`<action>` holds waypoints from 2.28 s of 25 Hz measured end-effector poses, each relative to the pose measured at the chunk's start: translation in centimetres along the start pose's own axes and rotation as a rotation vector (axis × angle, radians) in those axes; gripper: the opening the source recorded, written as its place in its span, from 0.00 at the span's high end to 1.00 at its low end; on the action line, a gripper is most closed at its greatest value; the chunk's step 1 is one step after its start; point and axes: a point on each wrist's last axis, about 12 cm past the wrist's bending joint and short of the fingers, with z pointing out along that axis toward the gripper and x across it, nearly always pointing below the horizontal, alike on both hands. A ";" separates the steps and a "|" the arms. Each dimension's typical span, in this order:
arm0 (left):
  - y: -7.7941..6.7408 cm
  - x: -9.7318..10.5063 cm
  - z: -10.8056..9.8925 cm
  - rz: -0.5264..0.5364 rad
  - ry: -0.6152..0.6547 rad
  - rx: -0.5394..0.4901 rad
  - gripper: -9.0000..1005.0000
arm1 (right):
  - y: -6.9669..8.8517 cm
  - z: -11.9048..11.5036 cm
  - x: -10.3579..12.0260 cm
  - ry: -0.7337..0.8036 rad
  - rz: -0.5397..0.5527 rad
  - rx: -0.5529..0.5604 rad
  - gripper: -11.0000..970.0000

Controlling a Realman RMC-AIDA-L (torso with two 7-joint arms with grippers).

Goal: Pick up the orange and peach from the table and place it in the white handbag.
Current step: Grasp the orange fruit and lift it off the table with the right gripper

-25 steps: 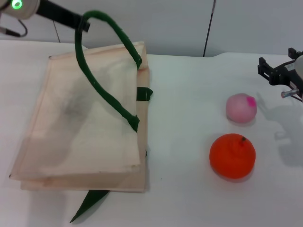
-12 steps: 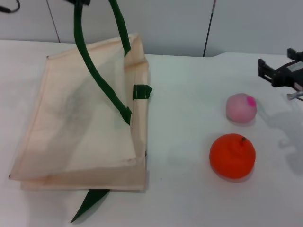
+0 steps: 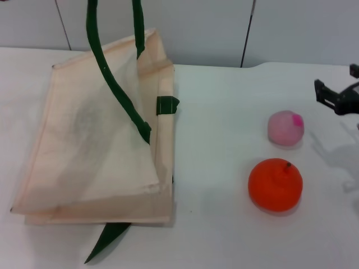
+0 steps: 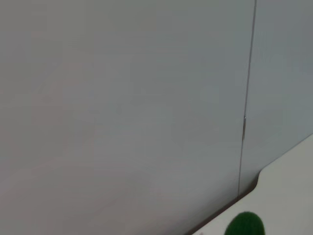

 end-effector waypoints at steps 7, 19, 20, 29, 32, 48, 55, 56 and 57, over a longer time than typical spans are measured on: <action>-0.3 -0.3 -0.2 0.028 -0.006 -0.002 0.87 | -0.8 -1.0 0.4 0.160 0.000 -0.072 0.18; -1.7 -0.8 0.1 0.183 -0.015 0.054 0.87 | 0.4 -2.1 -2.0 0.237 -0.029 -0.167 0.17; -1.8 -0.9 0.0 0.196 -0.023 0.068 0.87 | 0.4 -2.1 -2.0 0.241 -0.029 -0.169 0.17; -2.0 -0.6 -0.2 0.243 -0.006 0.096 0.87 | 1.3 -3.0 -2.9 0.285 -0.037 -0.244 0.17; -2.0 -0.6 -0.2 0.242 -0.003 0.094 0.87 | 1.7 -3.6 -3.5 0.301 -0.043 -0.279 0.17; -0.9 -0.4 -1.0 0.230 0.002 0.037 0.87 | 3.3 -4.8 -4.7 0.380 0.005 -0.495 0.16; -1.0 -0.7 -1.1 0.236 -0.002 0.037 0.87 | 3.5 -2.7 -2.9 0.472 0.033 -0.542 0.15; -1.0 -0.7 -1.1 0.236 -0.002 0.037 0.87 | 3.4 -2.5 -2.8 0.478 0.036 -0.543 0.15; -1.0 -0.7 -1.1 0.236 -0.003 0.037 0.87 | 3.4 -2.3 -2.6 0.485 0.040 -0.543 0.15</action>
